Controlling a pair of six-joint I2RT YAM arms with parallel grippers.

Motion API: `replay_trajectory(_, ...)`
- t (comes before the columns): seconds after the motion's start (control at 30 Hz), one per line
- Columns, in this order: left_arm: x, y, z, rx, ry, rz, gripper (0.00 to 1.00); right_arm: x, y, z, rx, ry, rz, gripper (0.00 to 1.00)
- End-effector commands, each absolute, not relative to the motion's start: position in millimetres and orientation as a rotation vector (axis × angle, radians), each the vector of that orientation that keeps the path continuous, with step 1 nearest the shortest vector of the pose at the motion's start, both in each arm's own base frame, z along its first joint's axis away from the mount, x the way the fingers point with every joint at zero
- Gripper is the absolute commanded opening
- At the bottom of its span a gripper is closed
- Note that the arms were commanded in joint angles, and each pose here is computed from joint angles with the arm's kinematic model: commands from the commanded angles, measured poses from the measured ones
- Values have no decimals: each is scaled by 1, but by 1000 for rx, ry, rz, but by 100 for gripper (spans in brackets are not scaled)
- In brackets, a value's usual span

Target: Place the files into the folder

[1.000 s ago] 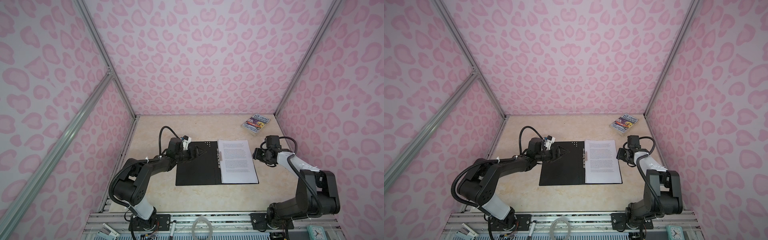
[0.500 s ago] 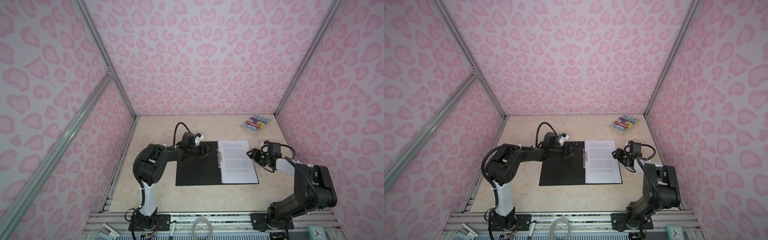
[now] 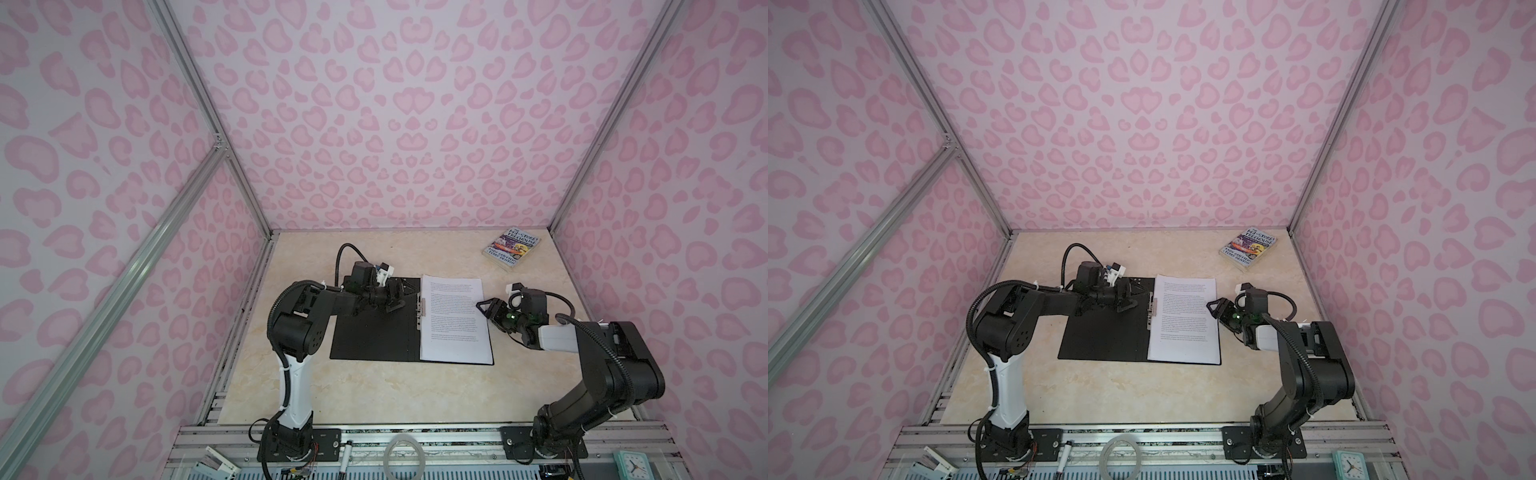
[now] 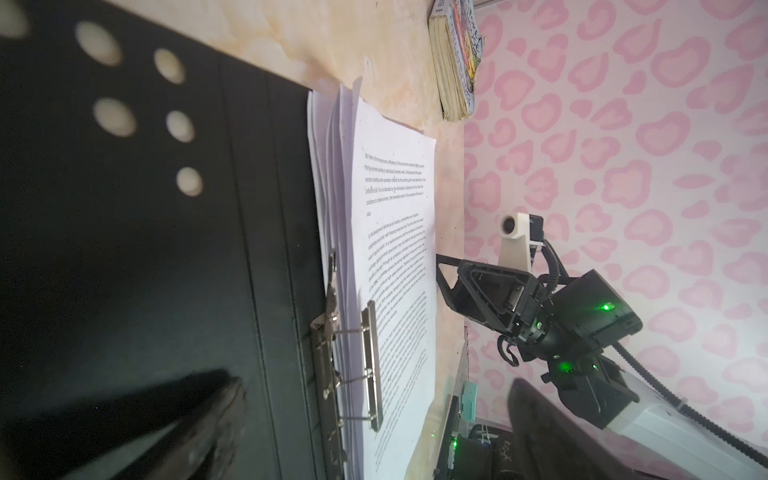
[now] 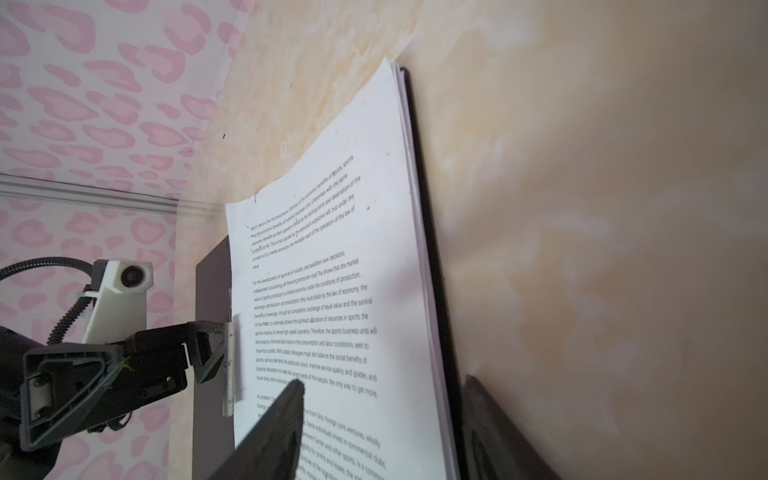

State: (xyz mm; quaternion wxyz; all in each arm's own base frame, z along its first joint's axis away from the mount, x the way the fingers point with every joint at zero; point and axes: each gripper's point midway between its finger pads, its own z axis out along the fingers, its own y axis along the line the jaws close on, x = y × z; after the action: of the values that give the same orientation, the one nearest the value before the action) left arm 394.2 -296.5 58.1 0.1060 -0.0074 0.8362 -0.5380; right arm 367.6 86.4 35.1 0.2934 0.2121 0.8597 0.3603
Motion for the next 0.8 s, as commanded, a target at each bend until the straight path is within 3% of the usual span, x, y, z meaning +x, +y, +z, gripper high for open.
replay_trajectory(0.0,381,-294,55,-59,2541,-1556,100,360,92,24,634,2326,1007,60)
replay_trajectory(0.17,377,-303,73,-14,2525,-1552,100,368,85,24,614,2359,894,60)
replay_trajectory(0.3,377,-300,56,-40,2578,-1498,100,375,79,33,547,2402,742,62)
replay_trajectory(0.77,371,-295,33,-67,2630,-1470,100,407,103,37,473,2403,821,57)
